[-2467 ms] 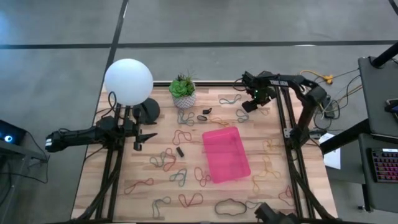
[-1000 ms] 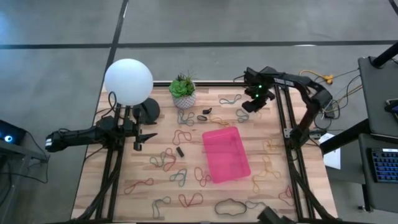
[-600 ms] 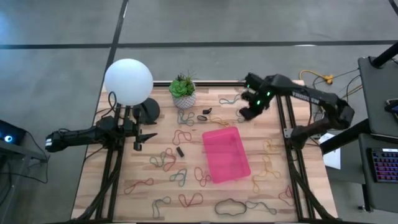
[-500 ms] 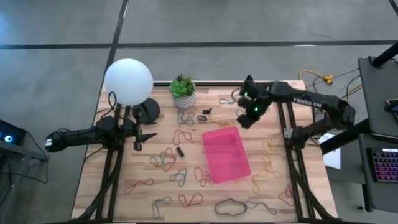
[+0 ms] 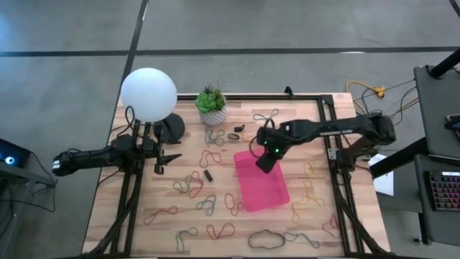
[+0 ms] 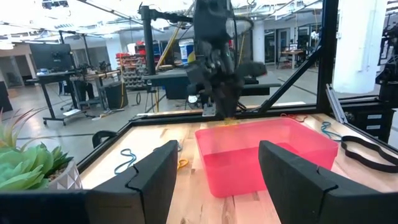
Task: Pick and place rubber bands into bin
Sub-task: Put the yellow rubber band into the red bin, then put the red rubber band into the red bin
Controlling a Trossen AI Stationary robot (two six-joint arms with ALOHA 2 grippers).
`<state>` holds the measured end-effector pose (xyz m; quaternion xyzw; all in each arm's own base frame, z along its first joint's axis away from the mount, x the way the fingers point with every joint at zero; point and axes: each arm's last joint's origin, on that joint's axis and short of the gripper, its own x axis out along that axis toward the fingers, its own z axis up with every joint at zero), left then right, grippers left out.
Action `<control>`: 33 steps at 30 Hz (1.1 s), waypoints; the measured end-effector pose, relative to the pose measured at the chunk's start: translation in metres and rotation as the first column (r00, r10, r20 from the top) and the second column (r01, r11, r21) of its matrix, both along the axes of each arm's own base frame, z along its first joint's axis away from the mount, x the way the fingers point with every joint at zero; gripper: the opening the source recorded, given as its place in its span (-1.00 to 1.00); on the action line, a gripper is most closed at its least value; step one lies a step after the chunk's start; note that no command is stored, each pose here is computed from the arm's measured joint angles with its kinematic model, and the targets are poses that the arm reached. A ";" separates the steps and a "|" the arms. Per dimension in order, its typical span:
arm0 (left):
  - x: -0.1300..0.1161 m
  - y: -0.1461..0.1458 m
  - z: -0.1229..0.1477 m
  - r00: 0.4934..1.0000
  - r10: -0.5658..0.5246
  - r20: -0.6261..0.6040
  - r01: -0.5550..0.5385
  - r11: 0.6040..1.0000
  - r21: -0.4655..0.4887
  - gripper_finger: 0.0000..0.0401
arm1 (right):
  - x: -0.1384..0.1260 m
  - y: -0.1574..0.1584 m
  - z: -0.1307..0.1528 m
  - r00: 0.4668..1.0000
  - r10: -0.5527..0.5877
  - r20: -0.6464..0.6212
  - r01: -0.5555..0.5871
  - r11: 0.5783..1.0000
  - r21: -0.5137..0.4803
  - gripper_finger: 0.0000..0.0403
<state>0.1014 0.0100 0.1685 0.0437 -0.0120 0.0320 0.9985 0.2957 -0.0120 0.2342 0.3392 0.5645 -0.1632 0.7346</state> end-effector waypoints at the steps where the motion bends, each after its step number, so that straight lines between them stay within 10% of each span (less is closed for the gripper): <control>1: 0.000 0.000 0.000 1.000 0.000 0.001 0.000 1.000 0.000 0.04 | 0.002 0.000 -0.004 1.000 0.002 -0.016 -0.002 1.000 0.002 -0.64; 9: 0.000 0.001 0.005 0.999 0.028 0.046 -0.032 0.996 0.082 0.04 | 0.023 0.010 0.003 0.993 0.114 0.026 -0.113 0.993 -0.032 -0.03; 15: -0.004 -0.002 0.024 0.960 -0.042 0.277 0.146 0.918 -0.368 0.04 | 0.035 0.010 0.039 0.982 0.127 0.138 -0.109 0.986 -0.127 0.14; 23: -0.015 -0.002 0.048 0.841 -0.028 0.541 0.336 0.811 -0.480 0.04 | 0.042 0.008 0.062 0.974 0.100 0.203 -0.057 0.977 -0.207 0.17; 29: -0.017 -0.002 0.065 0.824 -0.012 0.566 0.296 0.861 -0.413 0.04 | 0.041 0.007 0.062 0.976 0.099 0.196 -0.057 0.976 -0.208 0.17; 33: -0.006 -0.005 0.070 0.925 -0.126 0.359 0.246 0.917 -0.313 0.04 | 0.039 0.008 0.061 0.980 0.099 0.171 -0.062 0.977 -0.206 0.17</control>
